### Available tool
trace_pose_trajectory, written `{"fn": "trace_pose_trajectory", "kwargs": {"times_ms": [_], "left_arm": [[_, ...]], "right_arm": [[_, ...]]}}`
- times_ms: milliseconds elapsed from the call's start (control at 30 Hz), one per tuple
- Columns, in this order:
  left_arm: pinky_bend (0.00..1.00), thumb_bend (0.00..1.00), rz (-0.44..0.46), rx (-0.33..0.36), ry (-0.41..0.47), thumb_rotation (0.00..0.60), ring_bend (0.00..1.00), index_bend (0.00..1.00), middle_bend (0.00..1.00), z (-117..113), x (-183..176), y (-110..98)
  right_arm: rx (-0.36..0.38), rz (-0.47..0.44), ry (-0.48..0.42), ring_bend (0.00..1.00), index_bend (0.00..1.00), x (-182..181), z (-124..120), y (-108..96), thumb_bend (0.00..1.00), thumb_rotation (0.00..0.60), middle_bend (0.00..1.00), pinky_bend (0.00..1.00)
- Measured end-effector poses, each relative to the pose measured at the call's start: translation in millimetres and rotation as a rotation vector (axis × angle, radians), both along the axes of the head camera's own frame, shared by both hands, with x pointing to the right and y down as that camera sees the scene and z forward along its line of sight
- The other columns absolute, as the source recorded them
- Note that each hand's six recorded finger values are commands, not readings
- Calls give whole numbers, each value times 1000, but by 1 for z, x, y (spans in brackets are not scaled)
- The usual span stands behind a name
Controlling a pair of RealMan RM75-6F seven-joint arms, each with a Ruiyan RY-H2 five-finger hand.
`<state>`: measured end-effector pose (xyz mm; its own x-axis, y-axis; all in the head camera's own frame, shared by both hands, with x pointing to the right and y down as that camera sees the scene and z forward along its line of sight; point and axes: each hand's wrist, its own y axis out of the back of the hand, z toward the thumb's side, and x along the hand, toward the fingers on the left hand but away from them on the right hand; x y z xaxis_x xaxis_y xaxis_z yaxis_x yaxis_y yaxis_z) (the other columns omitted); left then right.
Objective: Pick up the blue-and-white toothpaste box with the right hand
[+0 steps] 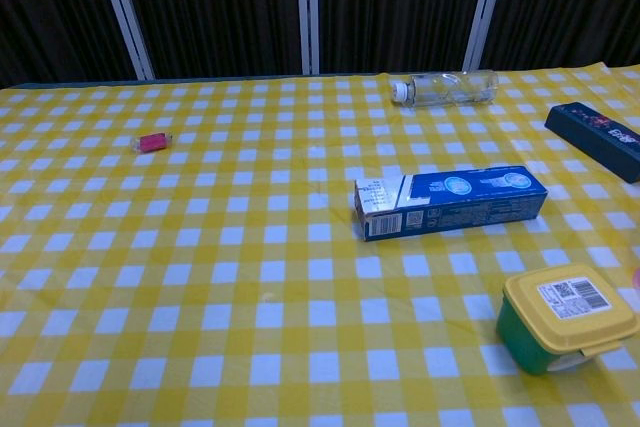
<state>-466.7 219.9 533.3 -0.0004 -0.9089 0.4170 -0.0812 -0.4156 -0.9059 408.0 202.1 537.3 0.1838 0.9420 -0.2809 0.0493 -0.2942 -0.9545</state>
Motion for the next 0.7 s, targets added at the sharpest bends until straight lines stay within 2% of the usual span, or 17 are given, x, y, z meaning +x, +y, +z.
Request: {"fn": "trace_pose_trajectory", "kwargs": {"times_ms": [200,333,700], "left_arm": [[0,0,0,3,0,600,0,0,0,0,-1,-1],[0,0,3,1,-1,600,0,0,0,1,0,-2],[0,0,-3,-30,-29,600,0,0,0,13,0,-4]], "right_arm": [[-25,-14,-2,0,15,-2,7,0,0,600,0,0],[-67,-38,-19,0,8,-9,16,-8,0,600,0,0],[-303,-229,-18,0,0,-73,65,-62,0,600,17,18]]}}
